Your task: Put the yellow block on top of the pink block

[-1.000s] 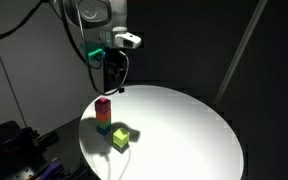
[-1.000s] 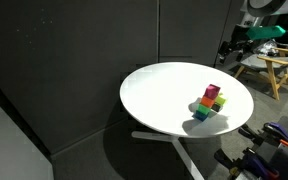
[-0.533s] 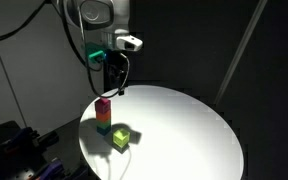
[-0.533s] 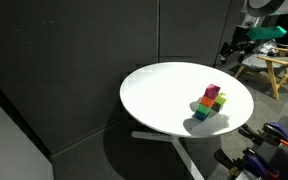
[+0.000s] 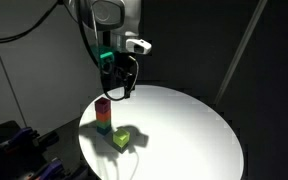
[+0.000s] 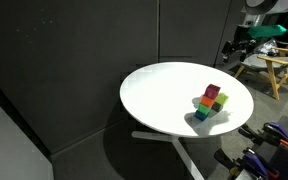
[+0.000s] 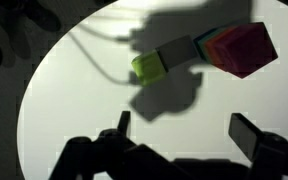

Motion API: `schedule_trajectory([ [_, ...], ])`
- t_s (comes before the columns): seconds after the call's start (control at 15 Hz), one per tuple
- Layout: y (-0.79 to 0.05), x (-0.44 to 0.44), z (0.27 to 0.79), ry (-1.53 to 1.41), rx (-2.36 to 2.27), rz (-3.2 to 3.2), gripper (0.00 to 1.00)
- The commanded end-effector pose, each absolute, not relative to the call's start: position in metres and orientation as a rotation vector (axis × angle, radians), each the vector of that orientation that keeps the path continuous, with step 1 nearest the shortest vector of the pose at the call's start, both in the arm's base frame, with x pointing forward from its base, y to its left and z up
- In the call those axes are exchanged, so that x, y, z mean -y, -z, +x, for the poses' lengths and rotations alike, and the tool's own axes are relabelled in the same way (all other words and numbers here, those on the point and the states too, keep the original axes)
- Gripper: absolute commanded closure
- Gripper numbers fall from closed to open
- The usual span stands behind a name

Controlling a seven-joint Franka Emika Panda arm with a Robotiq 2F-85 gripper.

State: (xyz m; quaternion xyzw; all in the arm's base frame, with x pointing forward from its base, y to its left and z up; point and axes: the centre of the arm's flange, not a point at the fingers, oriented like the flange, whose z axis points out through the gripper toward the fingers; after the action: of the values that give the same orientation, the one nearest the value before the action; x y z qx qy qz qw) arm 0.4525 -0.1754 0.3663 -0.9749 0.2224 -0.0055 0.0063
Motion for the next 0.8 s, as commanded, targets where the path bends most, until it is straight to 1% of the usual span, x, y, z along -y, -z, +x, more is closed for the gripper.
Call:
schedule_trajectory([
  [0.0,-0.363,0.194,0.467,0.018,-0.658,-3.053,0.0],
  [0.73,-0.31,0.198,0.479,0.002,-0.569,-3.056,0.0],
])
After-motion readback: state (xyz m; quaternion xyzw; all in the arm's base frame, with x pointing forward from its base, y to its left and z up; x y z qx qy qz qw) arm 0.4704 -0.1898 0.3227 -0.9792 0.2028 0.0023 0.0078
